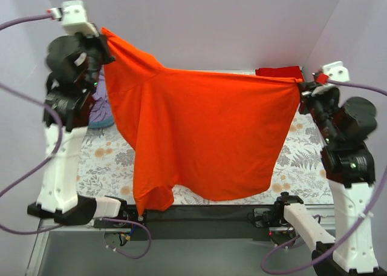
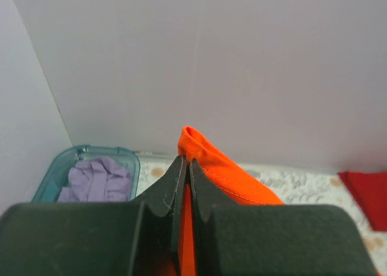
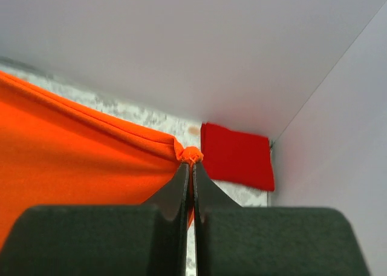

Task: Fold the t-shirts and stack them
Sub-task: Flatten the tshirt out, then fold the tshirt

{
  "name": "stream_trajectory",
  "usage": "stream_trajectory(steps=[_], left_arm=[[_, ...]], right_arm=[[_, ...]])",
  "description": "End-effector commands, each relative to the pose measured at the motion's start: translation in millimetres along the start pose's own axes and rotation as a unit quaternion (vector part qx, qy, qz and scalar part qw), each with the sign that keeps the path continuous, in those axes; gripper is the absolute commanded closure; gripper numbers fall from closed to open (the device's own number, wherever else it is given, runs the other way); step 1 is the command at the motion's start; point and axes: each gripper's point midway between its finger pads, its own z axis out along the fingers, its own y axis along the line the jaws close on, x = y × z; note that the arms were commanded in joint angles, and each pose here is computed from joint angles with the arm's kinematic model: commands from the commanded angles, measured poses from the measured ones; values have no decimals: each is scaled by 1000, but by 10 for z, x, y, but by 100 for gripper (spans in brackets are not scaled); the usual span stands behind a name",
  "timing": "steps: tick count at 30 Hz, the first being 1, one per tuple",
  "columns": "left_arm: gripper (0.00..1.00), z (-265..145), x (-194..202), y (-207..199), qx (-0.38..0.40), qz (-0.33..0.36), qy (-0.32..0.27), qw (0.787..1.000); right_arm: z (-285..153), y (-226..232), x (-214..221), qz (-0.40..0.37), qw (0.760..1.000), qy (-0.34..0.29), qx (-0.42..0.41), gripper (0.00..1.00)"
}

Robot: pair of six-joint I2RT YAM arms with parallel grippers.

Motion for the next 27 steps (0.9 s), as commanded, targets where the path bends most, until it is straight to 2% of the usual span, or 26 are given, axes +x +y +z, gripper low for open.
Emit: stream_trajectory(steps=[1,2,3,4,5,8,10,11,12,14,15,19,27], left_arm=[[100,660,1073,-128,13,70,111,991],[100,925,1752,-179,19,88,178,980],[100,1065,2001,-204,21,96,194,976],[100,1184,2342,-214,21,106,225,968],[100,1348,2890,-217,18,119,274,954],[100,1601,3568,-180,-1,134,313,940],[100,1784,4381,-212,2,146,364,920],[100,1843,4288,-246,3,143,352,925],[100,1879,4599,-247,4,150,371,916],[100,2000,4736,-312,10,153,369,917],[100,2016,4950,-302,9,157,380,911],[100,2105,5111,-274,-3,164,376,912],[100,2173,5148,-288,-7,151,363,920]], right_arm=[[511,8,806,4,995,95,6,99],[601,15,1174,7,991,133,15,99],[726,-18,1261,8,991,127,27,99],[855,-56,1530,10,987,152,45,99],[933,-62,1752,10,984,169,54,99],[1220,-125,2421,8,973,213,94,99],[1432,-170,2795,4,966,234,113,99],[1498,-172,2910,4,963,242,117,99],[1568,-176,3008,2,961,250,120,99],[1788,-188,3263,-7,955,272,120,99],[1859,-188,3344,-16,953,280,116,99],[2107,-189,3668,-40,944,311,104,99],[2270,-226,3817,-49,941,318,101,99]])
